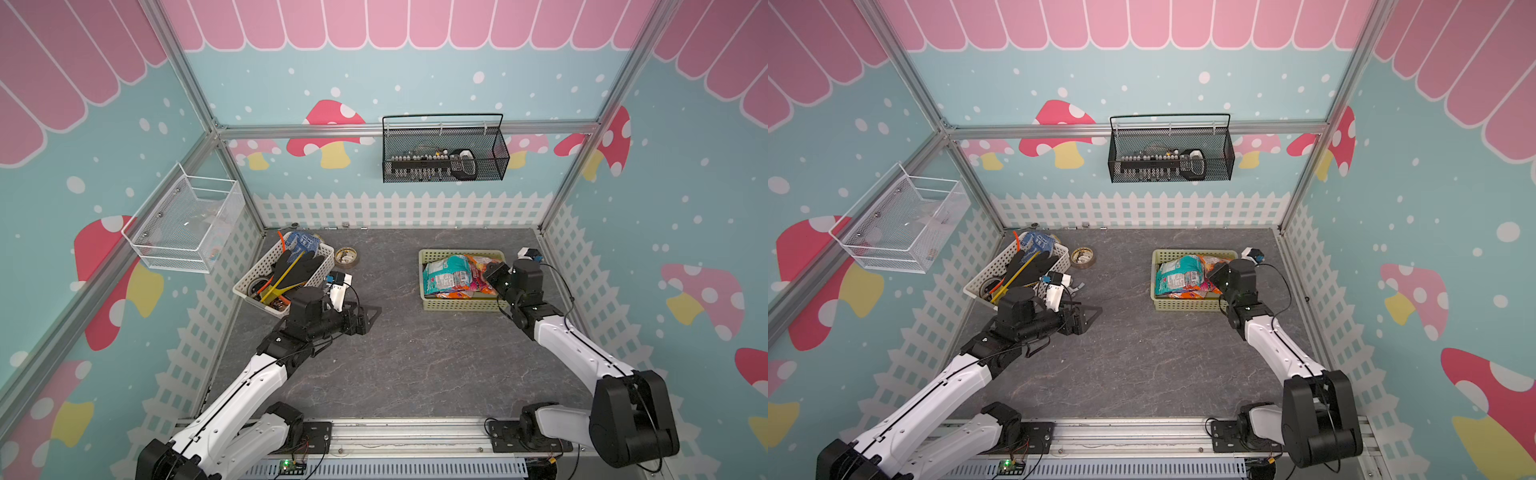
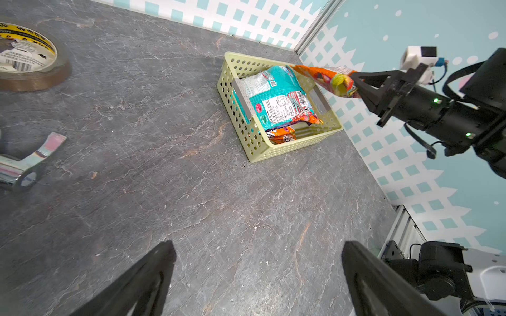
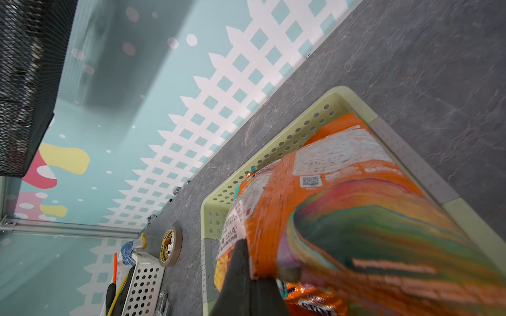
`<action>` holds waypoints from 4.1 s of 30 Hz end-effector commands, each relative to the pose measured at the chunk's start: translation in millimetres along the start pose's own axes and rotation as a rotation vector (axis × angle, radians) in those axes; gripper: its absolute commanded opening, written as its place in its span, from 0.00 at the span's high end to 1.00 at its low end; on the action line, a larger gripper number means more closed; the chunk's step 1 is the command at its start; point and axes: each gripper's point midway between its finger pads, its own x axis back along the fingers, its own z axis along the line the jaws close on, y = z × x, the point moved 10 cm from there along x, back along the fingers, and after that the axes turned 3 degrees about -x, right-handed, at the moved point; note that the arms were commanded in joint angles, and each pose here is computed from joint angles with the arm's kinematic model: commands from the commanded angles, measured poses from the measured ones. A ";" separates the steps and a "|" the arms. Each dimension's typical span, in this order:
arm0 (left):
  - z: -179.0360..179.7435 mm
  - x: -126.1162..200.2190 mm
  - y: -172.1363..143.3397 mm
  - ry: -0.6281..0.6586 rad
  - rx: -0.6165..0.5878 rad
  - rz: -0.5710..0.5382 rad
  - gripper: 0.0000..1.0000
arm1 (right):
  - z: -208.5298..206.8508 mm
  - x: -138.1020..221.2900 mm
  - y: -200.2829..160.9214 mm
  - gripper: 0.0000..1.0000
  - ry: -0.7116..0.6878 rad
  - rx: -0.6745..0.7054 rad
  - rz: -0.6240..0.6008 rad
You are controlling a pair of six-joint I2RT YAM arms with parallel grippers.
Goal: Put the candies in the basket
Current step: Place the candy in the basket, then reset both arms
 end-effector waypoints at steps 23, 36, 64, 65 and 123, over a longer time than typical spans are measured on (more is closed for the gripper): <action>-3.9 5.5 5.8 -0.012 -0.017 -0.019 0.01 | -32.7 -40.9 -52.4 0.86 -0.078 -0.184 -0.105; -4.6 6.2 8.2 -0.012 -0.024 -0.027 0.01 | -36.1 -20.1 -58.9 0.36 -0.077 -0.223 -0.020; 22.7 37.1 -8.8 0.198 -0.024 -0.699 0.01 | -36.7 114.2 -12.9 0.01 -0.048 0.900 -0.527; 26.2 35.3 -8.6 0.212 0.007 -0.731 0.01 | -43.0 115.3 -15.3 0.01 -0.053 0.892 -0.555; 152.7 -8.1 -24.5 0.715 -0.269 -0.624 0.01 | -122.7 28.7 -11.2 0.01 -0.045 0.918 -0.425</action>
